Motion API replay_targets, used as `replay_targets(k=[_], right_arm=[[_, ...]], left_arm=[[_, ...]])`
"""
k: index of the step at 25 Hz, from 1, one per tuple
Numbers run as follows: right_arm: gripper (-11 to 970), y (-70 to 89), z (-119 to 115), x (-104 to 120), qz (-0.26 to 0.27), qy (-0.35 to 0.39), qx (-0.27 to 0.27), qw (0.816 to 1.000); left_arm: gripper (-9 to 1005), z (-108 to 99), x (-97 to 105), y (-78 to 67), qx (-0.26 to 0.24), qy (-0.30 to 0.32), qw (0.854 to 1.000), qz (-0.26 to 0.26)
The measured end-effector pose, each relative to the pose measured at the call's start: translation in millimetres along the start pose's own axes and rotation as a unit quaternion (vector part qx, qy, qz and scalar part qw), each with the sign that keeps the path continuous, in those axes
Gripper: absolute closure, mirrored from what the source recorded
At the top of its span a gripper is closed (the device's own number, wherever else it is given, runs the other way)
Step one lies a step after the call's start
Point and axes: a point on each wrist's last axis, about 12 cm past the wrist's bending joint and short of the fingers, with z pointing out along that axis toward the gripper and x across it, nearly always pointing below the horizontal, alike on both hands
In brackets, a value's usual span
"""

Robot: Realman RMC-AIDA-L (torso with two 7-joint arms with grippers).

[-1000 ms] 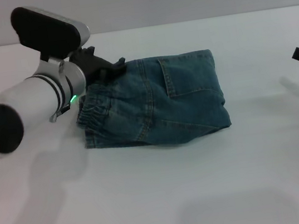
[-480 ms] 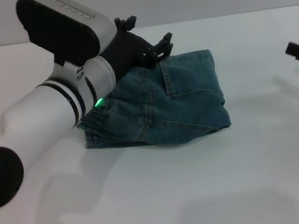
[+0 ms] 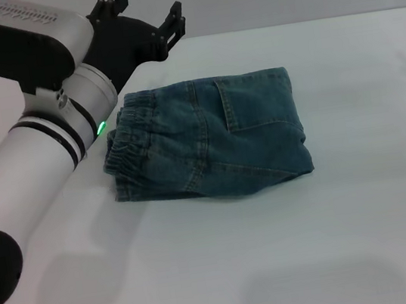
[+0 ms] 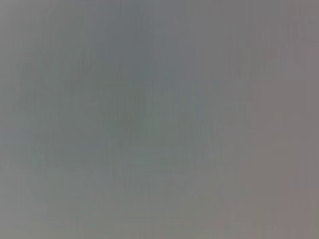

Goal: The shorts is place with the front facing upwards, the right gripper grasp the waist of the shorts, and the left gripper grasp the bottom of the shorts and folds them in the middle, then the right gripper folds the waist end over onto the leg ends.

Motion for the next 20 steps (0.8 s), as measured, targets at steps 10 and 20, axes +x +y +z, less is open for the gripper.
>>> replay_targets(k=[10,20], right_arm=[[171,17.9,21,8,-0.106,-0.012,0.134,0.985],[171,44.7,23,22,-0.19,-0.011,0.305,0.933]], left_arm=[[194,-5,19,11.7,-0.03,0.013,0.999,-0.03],[194,-14,40,23.5,-0.073,-0.005,0.996,-0.053]])
